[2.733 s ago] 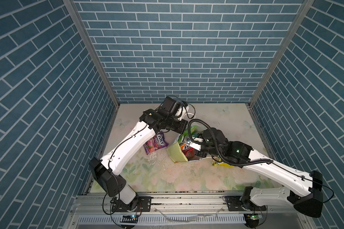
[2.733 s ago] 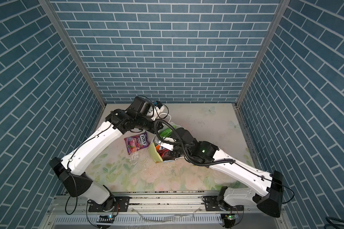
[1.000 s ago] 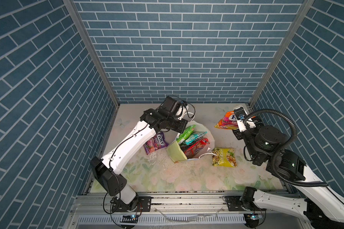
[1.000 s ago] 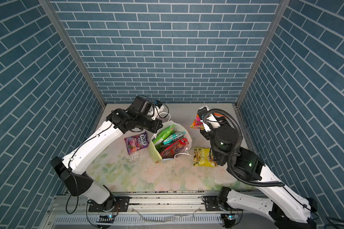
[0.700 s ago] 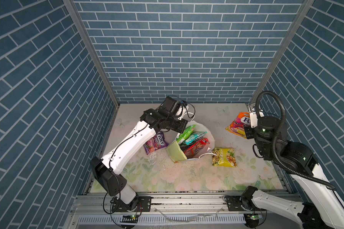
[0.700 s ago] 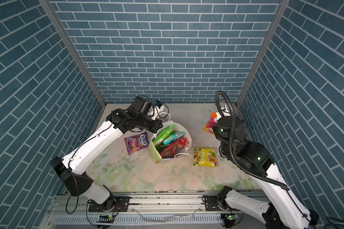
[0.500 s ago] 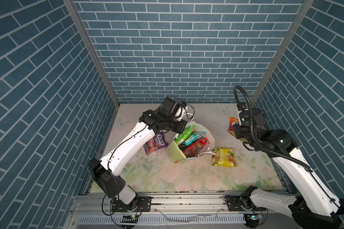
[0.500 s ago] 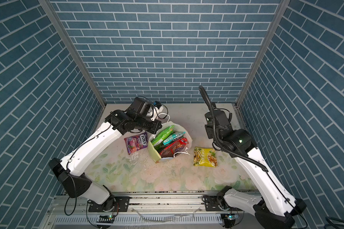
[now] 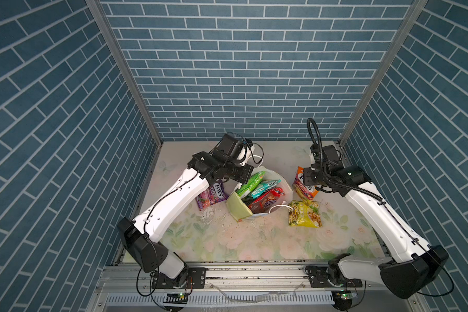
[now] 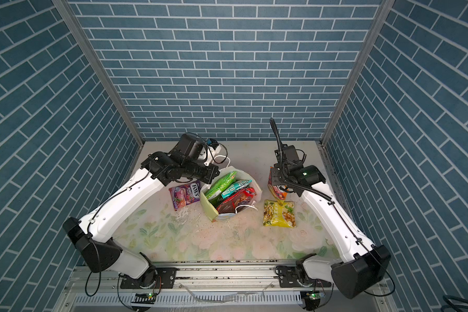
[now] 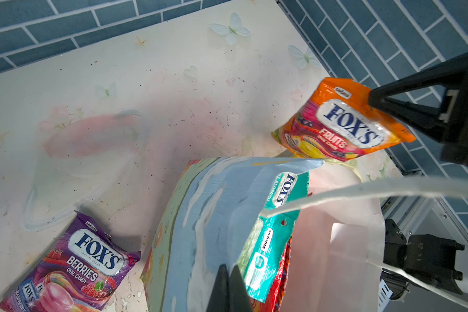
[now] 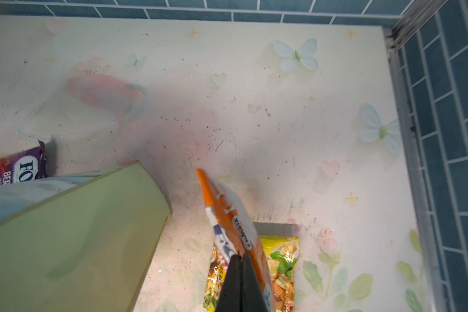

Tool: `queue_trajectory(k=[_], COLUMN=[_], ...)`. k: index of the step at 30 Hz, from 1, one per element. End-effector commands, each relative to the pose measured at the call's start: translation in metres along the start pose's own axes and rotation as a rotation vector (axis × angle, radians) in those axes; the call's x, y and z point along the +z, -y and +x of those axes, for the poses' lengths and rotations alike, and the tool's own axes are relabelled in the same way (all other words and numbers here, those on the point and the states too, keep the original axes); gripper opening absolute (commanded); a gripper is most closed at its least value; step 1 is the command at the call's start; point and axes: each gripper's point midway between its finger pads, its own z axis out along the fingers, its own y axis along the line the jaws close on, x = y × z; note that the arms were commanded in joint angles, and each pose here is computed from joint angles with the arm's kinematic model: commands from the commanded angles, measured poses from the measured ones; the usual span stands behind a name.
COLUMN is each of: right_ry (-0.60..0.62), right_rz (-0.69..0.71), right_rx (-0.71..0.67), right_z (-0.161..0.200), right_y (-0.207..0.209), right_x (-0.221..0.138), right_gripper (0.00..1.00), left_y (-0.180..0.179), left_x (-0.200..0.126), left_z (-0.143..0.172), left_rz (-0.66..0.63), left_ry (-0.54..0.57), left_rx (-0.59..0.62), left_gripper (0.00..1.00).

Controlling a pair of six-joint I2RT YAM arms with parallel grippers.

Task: Take the snacks out of the paper bag
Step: Place the snack at the middle-right of the table.

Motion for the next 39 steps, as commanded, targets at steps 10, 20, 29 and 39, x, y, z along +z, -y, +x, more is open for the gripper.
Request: queue_trajectory(k=[10, 20, 29, 39], right_ry=[0.069, -0.078, -0.159, -0.180], right_rz=[-0.310, -0.165, -0.009, 0.032], right_rx=[0.245, 0.314, 0.263, 0.267], right_z=[-0.035, 0.016, 0.041, 0.049], right_y=[-0.041, 0.009, 0.043, 0.053], right_x=[0.058, 0.101, 0.103, 0.084], right_gripper=[0.00, 0.00, 0.01, 0.20], left_y=[0.005, 0.006, 0.010, 0.022], left_x=[-0.005, -0.005, -0.005, -0.005], left_z=[0.003, 0.001, 0.001, 0.007], left_rz=[-0.006, -0.010, -0.016, -0.022], left_ry=[-0.001, -0.006, -0.013, -0.024], left_rx=[0.026, 0.037, 0.058, 0.131], left_gripper=[0.00, 0.00, 0.00, 0.00])
